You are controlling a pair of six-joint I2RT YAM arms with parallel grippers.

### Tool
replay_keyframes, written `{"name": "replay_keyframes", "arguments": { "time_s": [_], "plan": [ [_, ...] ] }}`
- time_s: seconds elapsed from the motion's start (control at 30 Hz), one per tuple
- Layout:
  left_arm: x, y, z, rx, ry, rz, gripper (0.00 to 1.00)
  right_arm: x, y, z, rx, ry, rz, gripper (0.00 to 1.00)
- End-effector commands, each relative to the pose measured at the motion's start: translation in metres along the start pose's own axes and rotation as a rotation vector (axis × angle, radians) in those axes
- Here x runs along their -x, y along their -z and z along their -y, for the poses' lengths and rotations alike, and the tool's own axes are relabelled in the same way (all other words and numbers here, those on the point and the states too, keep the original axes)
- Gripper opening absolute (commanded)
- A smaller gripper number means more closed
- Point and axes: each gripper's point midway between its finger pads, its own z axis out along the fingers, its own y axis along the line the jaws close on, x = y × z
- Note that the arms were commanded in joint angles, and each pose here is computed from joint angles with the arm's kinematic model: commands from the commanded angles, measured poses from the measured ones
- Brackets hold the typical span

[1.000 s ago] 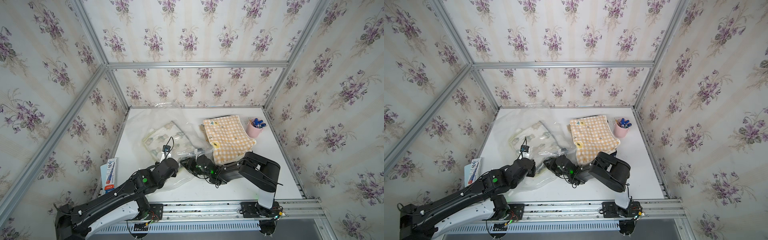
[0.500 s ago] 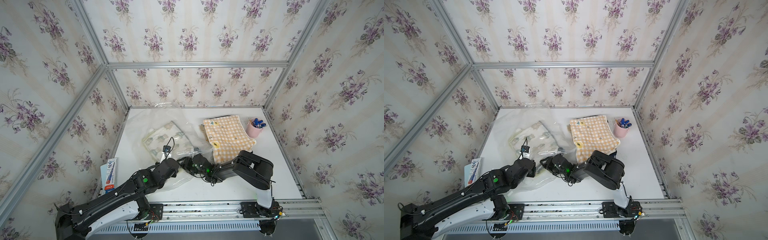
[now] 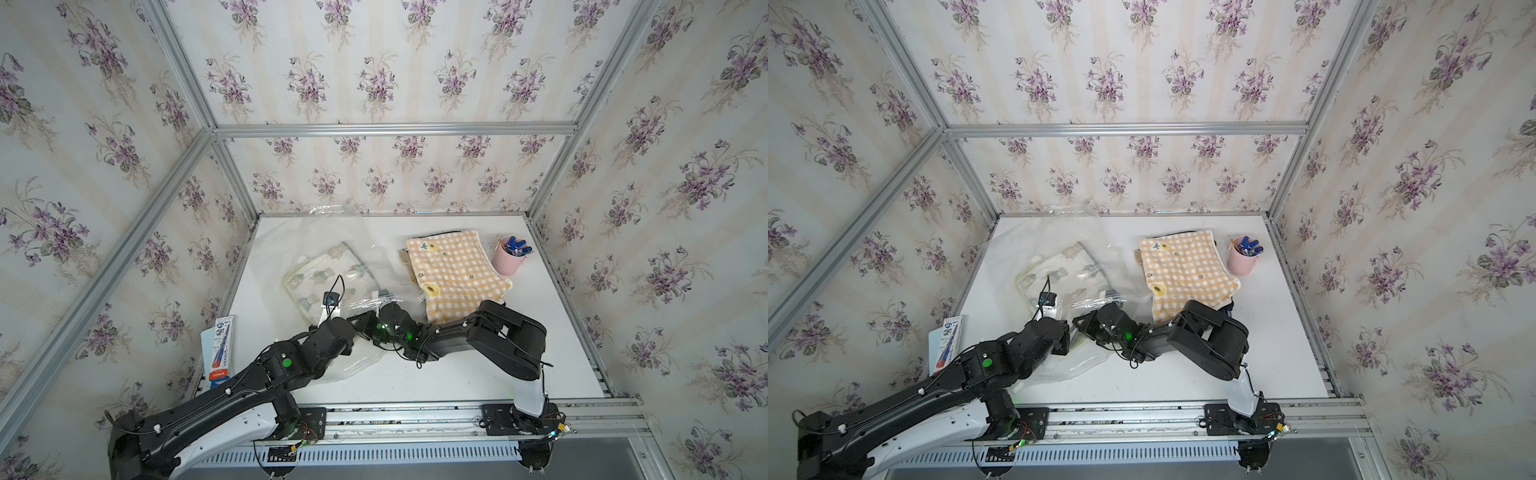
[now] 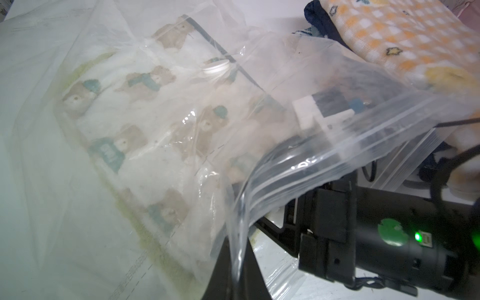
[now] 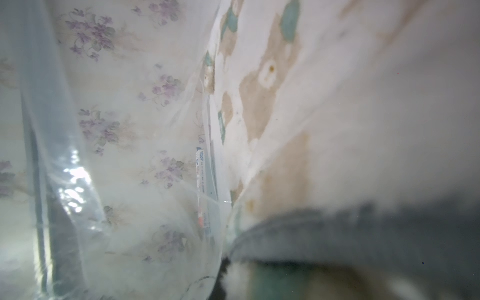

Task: Take the blanket out of the vacuum bag
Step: Take out the blanket from the vacuum bag.

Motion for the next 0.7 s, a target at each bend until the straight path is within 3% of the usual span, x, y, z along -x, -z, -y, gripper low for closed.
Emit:
{"name": "replay_keyframes", "arguments": {
  "time_s": [0.0,0.23,0.4,0.67],
  "plan": [
    [0.002,0.001,-0.002,0.007,0.01,0.013,0.09,0.004,0.004,-0.022,0.07,0.032,0.009,0.0],
    [0.004,0.0,-0.002,0.016,0.0,0.01,0.09,0.008,0.013,-0.036,0.078,0.028,0.022,0.02],
    [0.005,0.001,-0.002,0.016,0.003,0.017,0.09,0.007,0.012,-0.007,0.029,-0.037,0.032,0.23],
    [0.004,0.0,-0.001,0.014,0.007,0.015,0.09,0.009,0.006,0.019,-0.03,-0.105,0.063,0.44]
  ]
}}
